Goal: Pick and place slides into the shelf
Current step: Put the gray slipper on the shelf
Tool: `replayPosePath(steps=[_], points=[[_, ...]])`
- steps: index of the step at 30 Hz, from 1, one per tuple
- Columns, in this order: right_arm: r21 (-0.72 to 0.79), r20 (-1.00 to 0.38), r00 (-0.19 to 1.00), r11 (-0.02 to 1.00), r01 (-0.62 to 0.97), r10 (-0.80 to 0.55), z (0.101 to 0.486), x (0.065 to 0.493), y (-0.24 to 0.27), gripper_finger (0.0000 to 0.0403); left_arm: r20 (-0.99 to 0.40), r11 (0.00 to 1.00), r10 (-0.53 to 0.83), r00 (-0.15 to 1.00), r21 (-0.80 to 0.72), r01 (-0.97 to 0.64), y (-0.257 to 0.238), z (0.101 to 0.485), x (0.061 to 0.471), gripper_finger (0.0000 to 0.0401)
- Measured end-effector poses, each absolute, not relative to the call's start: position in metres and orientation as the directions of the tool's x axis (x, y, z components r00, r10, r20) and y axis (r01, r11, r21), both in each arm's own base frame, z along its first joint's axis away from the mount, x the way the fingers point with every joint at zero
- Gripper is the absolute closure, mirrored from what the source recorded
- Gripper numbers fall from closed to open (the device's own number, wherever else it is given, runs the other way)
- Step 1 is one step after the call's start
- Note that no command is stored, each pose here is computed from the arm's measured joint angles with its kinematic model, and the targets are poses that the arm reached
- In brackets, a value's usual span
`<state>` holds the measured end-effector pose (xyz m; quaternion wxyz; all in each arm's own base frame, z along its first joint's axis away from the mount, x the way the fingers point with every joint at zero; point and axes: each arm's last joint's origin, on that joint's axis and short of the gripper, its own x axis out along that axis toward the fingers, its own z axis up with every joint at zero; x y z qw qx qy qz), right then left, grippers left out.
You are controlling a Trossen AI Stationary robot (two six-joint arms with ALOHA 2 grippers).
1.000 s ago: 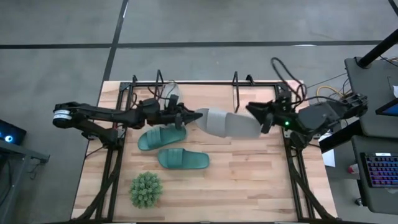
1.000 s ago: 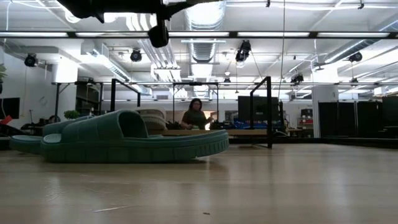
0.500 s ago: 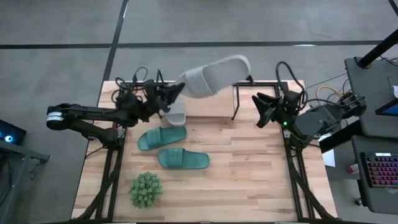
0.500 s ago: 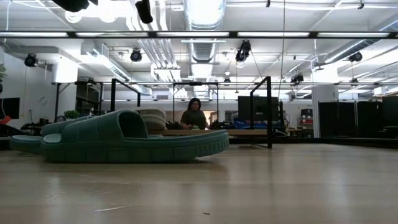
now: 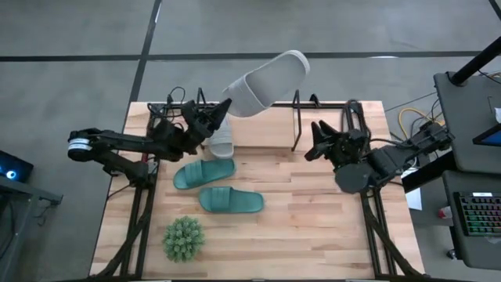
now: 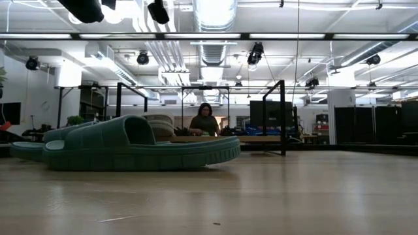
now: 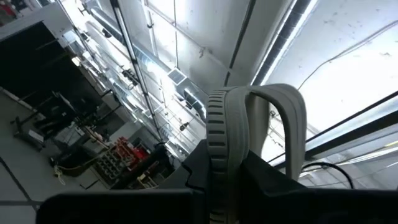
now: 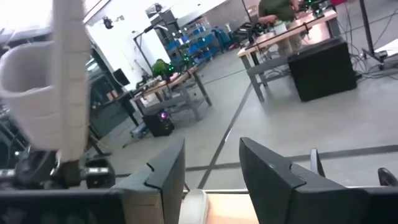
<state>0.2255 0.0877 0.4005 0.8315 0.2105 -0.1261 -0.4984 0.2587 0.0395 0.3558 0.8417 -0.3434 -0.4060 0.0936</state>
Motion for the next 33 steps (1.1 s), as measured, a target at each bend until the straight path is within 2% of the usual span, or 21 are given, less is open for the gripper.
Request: replayPosePath(steps=[11, 13, 18, 21, 27, 33], points=[[0.465, -0.014, 0.496, 0.433, 0.772, -0.868, 0.399, 0.231, 0.091, 0.0259, 0.589, 0.744, 0.437, 0.680, -0.662, 0.096, 0.041, 0.341, 0.274, 0.0383], [0.404, -0.045, 0.551, 0.489, 0.773, -0.833, 0.405, 0.231, 0.091, 0.0259, 0.586, 0.744, 0.435, 0.684, -0.661, 0.093, 0.041, 0.339, 0.275, 0.0383], [0.206, -0.129, 0.788, 0.761, 0.615, -0.602, 0.433, 0.231, 0.094, 0.0259, 0.588, 0.745, 0.435, 0.682, -0.660, 0.095, 0.041, 0.340, 0.274, 0.0384], [0.126, -0.068, 0.858, 0.849, 0.514, -0.509, 0.452, 0.233, 0.097, 0.0259, 0.589, 0.745, 0.434, 0.682, -0.660, 0.096, 0.041, 0.340, 0.274, 0.0384], [0.034, 0.164, 0.920, 0.934, 0.355, -0.355, 0.481, 0.235, 0.100, 0.0259, 0.591, 0.745, 0.434, 0.680, -0.659, 0.097, 0.041, 0.341, 0.273, 0.0384], [0.001, 0.241, 0.902, 0.930, 0.369, -0.358, 0.474, 0.236, 0.099, 0.0259, 0.592, 0.746, 0.434, 0.679, -0.659, 0.099, 0.041, 0.341, 0.273, 0.0384]])
